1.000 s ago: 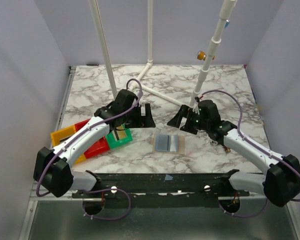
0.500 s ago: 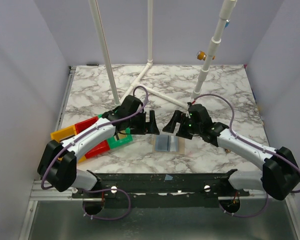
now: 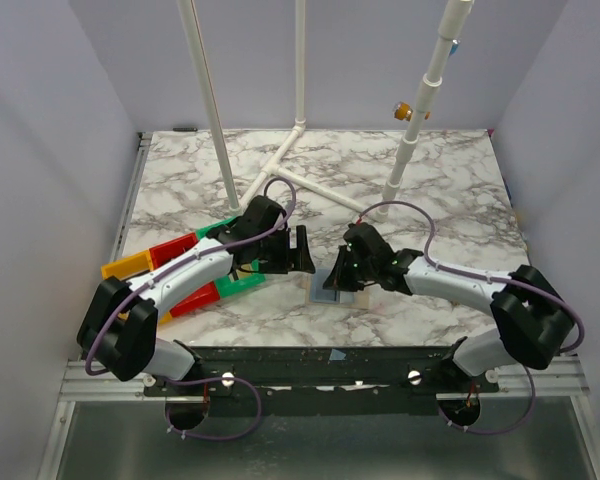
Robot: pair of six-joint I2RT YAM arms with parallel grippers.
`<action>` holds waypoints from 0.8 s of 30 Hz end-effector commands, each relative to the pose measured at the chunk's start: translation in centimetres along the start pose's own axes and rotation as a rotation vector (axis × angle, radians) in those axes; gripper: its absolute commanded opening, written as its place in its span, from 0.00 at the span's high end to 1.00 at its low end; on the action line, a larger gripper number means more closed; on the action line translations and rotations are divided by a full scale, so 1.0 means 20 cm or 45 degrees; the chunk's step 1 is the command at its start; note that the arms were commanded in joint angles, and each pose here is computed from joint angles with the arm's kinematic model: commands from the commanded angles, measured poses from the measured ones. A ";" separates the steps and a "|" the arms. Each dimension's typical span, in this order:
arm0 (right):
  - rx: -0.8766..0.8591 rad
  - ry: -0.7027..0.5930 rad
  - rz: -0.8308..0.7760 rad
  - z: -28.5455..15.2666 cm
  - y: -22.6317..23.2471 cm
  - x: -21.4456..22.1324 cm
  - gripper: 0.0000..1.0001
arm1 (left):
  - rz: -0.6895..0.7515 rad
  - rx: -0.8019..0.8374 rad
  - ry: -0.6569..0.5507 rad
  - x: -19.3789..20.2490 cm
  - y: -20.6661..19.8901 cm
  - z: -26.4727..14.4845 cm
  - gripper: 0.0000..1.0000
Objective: Take the credit cards out of the card holder
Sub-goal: Remove the credit card from the card holder.
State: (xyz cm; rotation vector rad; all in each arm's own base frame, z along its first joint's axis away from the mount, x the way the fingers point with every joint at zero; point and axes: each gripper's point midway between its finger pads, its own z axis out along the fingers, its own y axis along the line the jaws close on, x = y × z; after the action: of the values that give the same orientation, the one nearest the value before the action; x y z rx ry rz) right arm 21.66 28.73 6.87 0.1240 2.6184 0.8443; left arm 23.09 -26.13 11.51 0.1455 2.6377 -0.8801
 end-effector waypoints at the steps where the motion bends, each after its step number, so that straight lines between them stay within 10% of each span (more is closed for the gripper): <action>1: 0.008 -0.045 -0.026 0.07 0.05 -0.03 0.99 | -0.016 -0.007 0.001 0.02 0.03 0.04 0.19; 24: 0.205 -0.120 -0.030 0.19 -0.15 -0.03 0.99 | -0.009 -0.001 -0.002 0.03 0.04 0.04 0.20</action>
State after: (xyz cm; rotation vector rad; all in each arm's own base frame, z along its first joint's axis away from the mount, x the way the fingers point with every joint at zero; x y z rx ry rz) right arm 23.46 29.25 3.43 0.1506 2.6040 0.6900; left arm 22.79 -25.95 10.26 0.1337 2.6541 -0.8757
